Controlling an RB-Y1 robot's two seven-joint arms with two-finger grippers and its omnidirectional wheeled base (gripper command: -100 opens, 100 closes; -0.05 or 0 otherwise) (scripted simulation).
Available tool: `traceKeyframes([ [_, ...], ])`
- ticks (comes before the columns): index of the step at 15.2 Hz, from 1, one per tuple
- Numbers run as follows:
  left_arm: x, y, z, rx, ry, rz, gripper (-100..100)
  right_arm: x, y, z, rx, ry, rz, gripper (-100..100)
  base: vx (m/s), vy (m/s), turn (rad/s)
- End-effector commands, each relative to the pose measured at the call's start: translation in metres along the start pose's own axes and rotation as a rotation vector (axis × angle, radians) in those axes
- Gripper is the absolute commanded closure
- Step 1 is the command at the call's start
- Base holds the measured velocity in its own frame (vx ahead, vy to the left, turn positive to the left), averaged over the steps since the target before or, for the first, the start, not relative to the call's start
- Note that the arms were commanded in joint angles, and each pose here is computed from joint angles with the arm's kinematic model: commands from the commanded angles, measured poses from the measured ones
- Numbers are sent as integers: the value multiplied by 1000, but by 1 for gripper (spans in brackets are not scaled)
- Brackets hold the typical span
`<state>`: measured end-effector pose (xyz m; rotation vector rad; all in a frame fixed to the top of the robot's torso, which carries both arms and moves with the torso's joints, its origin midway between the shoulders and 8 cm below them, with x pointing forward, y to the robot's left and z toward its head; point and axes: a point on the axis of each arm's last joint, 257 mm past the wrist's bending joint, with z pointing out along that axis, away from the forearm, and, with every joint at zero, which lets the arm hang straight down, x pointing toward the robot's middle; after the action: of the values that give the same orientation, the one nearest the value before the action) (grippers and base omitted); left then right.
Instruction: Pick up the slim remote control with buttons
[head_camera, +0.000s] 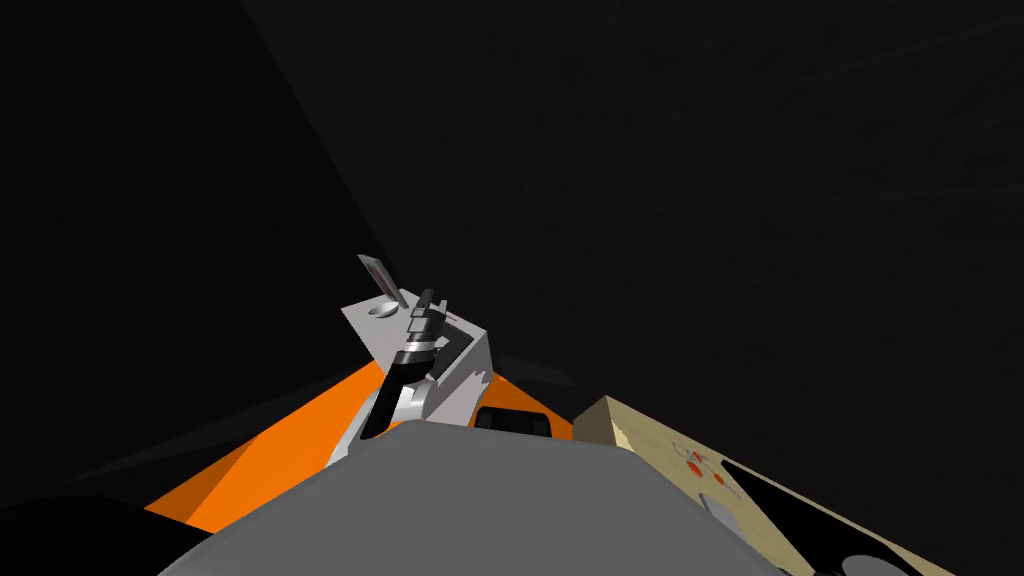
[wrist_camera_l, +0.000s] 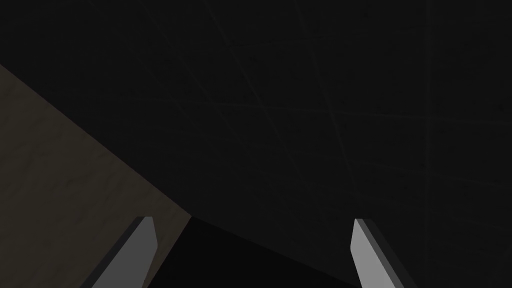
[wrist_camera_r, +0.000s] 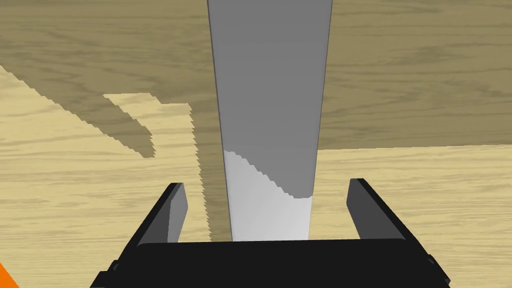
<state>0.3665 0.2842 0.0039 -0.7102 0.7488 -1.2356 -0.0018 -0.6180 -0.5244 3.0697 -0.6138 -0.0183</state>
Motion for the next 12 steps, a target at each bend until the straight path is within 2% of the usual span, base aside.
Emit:
traceKeyframes([
  [1, 0, 0, 0, 0, 0, 0, 0, -1, -8, 11, -2, 4, -6, -100, 16, -3, -55],
  [2, 0, 0, 0, 0, 0, 0, 0, -2, -12, 15, -2, 5, -9, -100, 16, -6, -51],
  [3, 0, 0, 0, 0, 0, 0, 0, -1, -7, 9, 0, 3, -6, -100, 9, -2, -21],
  [4, 0, 0, 0, 0, 0, 0, 0, -1, -8, 10, -2, 4, -7, 100, 0, 0, 0],
  [8, 0, 0, 0, 0, 0, 0, 0, -1, -7, 10, -2, 5, -6, 100, 0, 0, 0],
  [9, 0, 0, 0, 0, 0, 0, 0, 2, 2, -1, -2, 1, 0, 100, -13, 7, 69],
  [11, 0, 0, 0, 0, 0, 0, 0, 3, 6, -6, -3, -1, 2, 100, -22, 11, 70],
  [12, 0, 0, 0, 0, 0, 0, 0, 2, 3, -1, -4, 3, 0, 100, -11, 5, 18],
])
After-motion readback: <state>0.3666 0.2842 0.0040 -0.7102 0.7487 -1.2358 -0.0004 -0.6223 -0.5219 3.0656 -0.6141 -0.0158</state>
